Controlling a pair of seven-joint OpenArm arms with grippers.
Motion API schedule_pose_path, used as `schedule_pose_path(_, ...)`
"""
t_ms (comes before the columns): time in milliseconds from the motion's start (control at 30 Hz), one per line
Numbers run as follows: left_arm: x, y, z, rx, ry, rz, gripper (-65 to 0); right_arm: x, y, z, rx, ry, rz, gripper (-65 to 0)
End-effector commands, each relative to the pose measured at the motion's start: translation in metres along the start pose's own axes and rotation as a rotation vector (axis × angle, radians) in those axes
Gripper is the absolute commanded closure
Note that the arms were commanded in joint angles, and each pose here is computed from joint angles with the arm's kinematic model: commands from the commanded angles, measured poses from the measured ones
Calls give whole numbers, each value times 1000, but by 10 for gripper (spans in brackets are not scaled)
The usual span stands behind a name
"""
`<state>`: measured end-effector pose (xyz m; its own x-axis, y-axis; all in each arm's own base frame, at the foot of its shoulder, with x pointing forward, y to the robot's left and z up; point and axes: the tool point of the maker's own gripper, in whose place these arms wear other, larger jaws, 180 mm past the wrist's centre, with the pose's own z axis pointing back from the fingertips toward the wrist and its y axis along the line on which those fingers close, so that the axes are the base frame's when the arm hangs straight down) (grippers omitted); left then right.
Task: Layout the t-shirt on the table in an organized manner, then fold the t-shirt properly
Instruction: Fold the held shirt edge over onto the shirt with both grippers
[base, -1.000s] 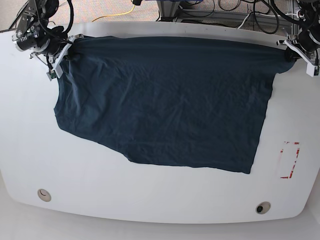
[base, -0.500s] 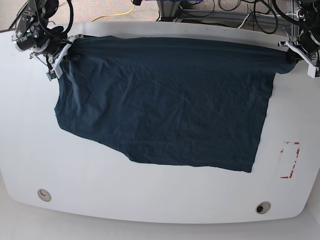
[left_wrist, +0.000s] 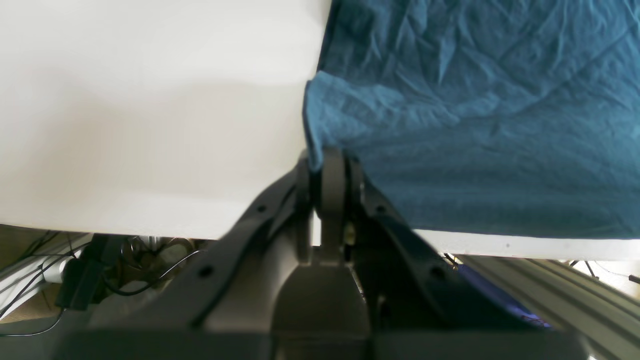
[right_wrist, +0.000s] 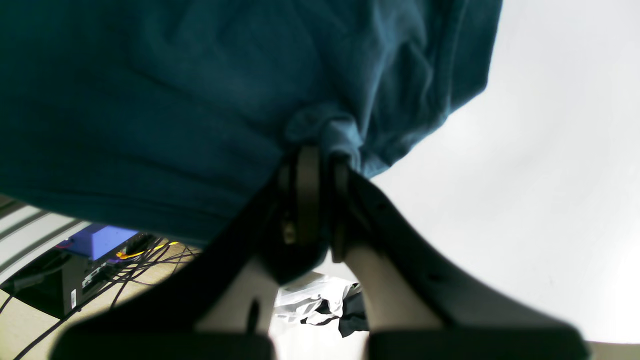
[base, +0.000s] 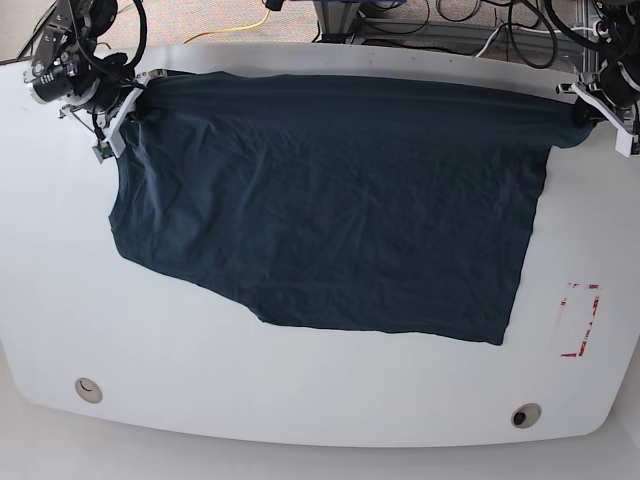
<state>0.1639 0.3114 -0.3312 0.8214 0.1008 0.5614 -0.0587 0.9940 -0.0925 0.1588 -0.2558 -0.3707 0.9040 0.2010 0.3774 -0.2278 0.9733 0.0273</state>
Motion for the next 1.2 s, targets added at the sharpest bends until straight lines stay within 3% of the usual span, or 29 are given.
schedule_pose_path(0, 26, 3, 3, 16, -75, -26, 0, 11, -10, 7, -39, -25, 21, 0)
schedule_pose_path(533, 99, -22, -10, -51, -243, -54, -3, 37, -19, 3, -41, -84, 2, 0)
schedule_pose_path(733, 118, -32, -33, -55, -232, -80, -4, 45, -23, -3, -30, -97, -20, 0)
schedule_pose_path(1167, 141, -22, -68, -91, -213, 29, -4, 56, -31, -14, -8, -119, -67, 0)
